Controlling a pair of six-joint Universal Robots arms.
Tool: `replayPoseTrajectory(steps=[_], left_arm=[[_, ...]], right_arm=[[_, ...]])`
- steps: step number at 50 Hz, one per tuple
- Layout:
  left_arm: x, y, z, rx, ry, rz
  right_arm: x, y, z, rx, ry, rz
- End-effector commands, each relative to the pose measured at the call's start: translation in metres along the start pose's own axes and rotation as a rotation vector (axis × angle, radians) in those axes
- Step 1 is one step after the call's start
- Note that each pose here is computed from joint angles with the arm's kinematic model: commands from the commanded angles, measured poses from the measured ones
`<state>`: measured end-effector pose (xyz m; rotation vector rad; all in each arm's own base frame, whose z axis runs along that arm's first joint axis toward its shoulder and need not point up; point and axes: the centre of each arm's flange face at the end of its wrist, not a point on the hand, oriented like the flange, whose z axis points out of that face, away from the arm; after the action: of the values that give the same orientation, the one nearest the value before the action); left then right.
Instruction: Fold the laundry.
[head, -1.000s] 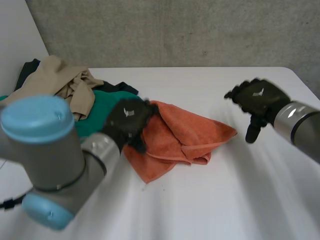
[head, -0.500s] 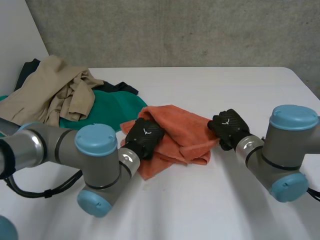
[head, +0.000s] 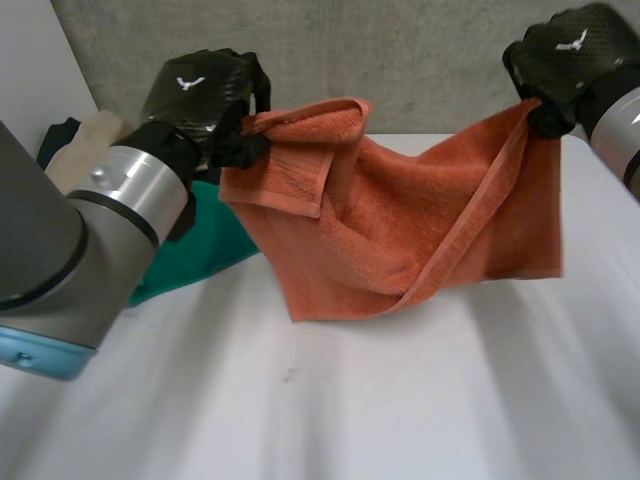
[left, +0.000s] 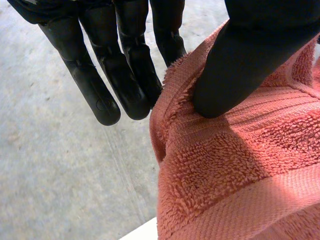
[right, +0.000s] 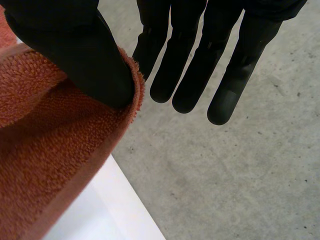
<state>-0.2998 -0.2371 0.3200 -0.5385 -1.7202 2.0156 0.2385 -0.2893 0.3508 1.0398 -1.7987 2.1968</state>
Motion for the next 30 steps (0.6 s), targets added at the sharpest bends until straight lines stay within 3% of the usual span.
replayPoseTrajectory(steps=[1, 11, 16, 21, 24, 30], left_arm=[[-0.034, 0.022, 0.016, -0.068, -0.07, -0.118], [-0.063, 0.133, 0.074, -0.247, -0.115, -0.139], [-0.078, 0.163, 0.106, -0.21, -0.132, -0.125], [-0.089, 0.166, 0.121, -0.146, -0.141, -0.099], [-0.079, 0.169, 0.116, -0.168, -0.122, -0.088], [-0.061, 0.118, 0.073, -0.175, -0.098, -0.026]], right_arm=[[0.003, -0.005, 0.0, -0.022, -0.005, 0.069], [-0.055, 0.072, 0.034, -0.226, -0.121, 0.236], [-0.075, 0.093, 0.05, -0.252, -0.038, 0.239], [-0.084, 0.105, 0.057, -0.254, 0.025, 0.229], [-0.089, 0.107, 0.054, -0.263, 0.013, 0.23], [-0.093, 0.109, 0.048, -0.279, -0.003, 0.224]])
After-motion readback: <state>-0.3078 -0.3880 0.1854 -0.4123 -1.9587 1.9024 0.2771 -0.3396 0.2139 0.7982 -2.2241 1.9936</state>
